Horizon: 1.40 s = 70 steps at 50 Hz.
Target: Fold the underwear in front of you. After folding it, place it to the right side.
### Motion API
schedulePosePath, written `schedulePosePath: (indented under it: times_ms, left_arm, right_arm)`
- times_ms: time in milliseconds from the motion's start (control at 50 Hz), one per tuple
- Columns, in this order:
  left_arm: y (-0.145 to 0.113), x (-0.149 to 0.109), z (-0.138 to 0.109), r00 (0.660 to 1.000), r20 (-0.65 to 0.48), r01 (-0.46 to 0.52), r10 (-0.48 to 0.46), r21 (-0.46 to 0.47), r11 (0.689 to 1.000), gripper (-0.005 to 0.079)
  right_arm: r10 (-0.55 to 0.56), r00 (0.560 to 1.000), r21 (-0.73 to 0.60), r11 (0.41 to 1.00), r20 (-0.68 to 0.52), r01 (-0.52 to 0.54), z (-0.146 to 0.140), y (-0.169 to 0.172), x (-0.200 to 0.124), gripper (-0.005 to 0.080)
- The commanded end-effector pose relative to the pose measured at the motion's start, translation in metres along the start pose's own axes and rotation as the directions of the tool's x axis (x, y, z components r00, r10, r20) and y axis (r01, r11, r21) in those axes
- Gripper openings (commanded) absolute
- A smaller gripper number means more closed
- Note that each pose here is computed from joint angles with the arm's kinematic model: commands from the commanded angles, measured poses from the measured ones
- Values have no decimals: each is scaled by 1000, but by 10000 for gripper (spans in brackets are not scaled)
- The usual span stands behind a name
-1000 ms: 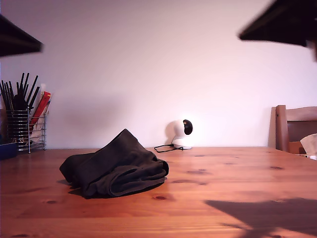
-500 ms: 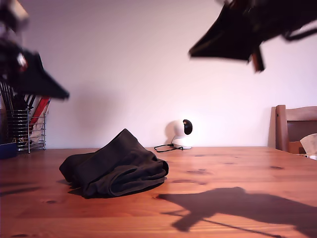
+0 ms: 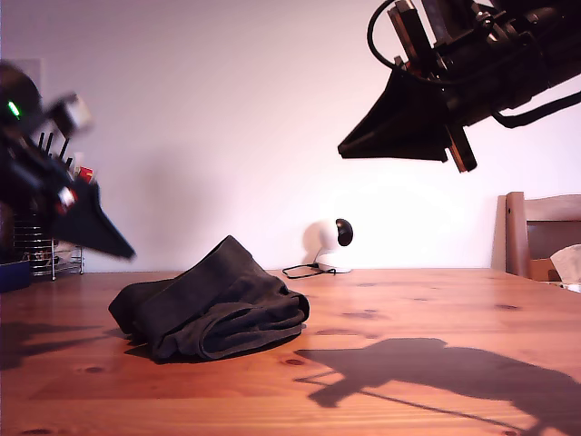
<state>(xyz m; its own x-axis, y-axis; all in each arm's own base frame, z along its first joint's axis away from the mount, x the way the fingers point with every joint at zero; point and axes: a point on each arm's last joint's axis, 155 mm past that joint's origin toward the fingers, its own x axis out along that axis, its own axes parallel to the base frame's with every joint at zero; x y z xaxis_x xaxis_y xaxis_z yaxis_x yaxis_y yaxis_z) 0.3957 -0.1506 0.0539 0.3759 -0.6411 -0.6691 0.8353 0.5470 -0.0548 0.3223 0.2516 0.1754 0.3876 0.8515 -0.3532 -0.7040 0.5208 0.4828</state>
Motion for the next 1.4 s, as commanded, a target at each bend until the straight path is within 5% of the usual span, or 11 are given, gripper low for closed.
schedulePosePath:
  times_ms: [0, 140, 260, 640, 1000, 1200, 1380]
  left_arm:
    - [-2, 11, -13, 999, -36, 9, -8, 23, 1000, 413]
    - [0, 22, -31, 994, -106, -7, 12, 44, 999, 333]
    - [-4, 24, -32, 992, -125, 1, 5, 47, 999, -35]
    - [-61, 17, 20, 965, -191, 188, -181, 16, 982, -23]
    - [-101, 22, 13, 922, -268, 269, -280, -77, 960, -23]
    - [-123, 30, 16, 899, -240, 324, -367, -201, 925, -23]
    - [-157, 46, 13, 855, -259, 402, -450, -219, 889, -23]
  right_arm:
    - [-2, 1000, -22, 1000, 6, 2, 4, 0, 3, 0]
    - [-1, 1000, -25, 1000, 5, 2, 3, 0, 3, 0]
    - [-3, 1000, -18, 1000, -4, 3, 1, -1, 3, 0]
    - [-53, 992, 95, 993, -119, 64, -36, -5, 25, 177]
    - [-12, 980, 121, 992, -200, 37, -63, 22, 46, 178]
    - [-86, 957, 144, 981, -277, 130, -86, 12, 42, 224]
    - [-148, 941, 153, 967, -303, 202, -93, 1, 40, 249]
